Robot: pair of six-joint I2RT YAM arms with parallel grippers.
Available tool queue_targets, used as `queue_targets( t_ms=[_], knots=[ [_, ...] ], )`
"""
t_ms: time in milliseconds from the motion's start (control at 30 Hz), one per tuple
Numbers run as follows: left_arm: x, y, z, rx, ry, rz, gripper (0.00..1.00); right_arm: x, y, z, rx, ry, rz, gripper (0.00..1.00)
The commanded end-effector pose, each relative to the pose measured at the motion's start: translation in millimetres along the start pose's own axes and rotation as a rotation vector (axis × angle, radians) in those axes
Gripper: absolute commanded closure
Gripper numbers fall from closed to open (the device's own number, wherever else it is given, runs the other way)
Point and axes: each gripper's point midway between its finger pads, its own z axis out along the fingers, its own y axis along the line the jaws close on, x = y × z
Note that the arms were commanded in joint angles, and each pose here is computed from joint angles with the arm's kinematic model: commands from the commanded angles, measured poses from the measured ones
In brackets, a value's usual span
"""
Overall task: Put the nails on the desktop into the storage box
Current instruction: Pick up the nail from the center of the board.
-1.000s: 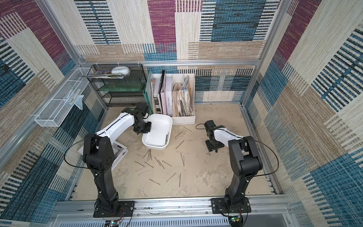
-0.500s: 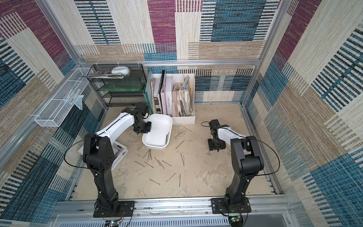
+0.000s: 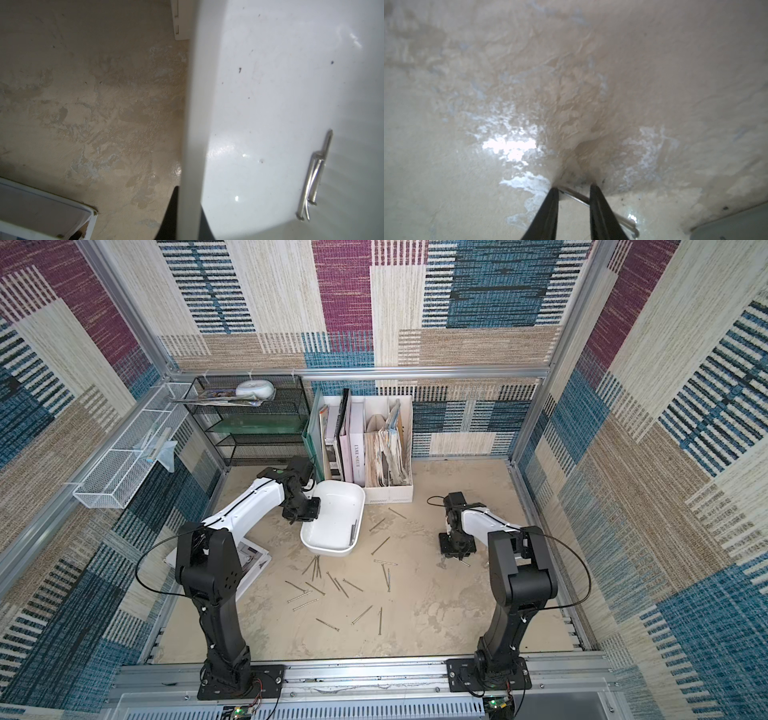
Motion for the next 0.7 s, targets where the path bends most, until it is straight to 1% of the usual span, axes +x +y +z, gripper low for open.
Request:
queue_targets(
  t_ms=[0, 200, 300, 400, 433, 533, 600, 667],
  knots=[
    [-8, 2, -6, -0.007, -0.037, 0.001, 1.0, 65, 22, 68, -0.109, 0.33, 0.048, 0.76],
    [-8, 2, -7, -0.007, -0.038, 0.001, 1.0, 69, 26, 69, -0.128, 0.341, 0.099, 0.87],
    [-9, 1, -7, -0.003, -0.04, 0.001, 1.0, 71, 30, 67, -0.142, 0.334, 0.119, 0.95],
    [-9, 1, -7, -0.001, -0.04, -0.001, 1.0, 72, 34, 66, -0.154, 0.331, 0.133, 1.0],
    [-9, 1, -7, -0.002, -0.04, 0.0, 1.0, 71, 35, 66, -0.155, 0.329, 0.135, 1.0],
    [-8, 1, -8, -0.002, -0.039, -0.002, 1.0, 61, 38, 59, -0.164, 0.282, 0.148, 1.0],
    [-8, 1, -8, -0.002, -0.039, -0.003, 1.0, 42, 50, 41, -0.211, 0.204, 0.144, 1.0],
    [-8, 2, -8, -0.007, -0.04, -0.003, 1.0, 17, 66, 10, -0.245, 0.113, 0.12, 1.0]
  ],
)
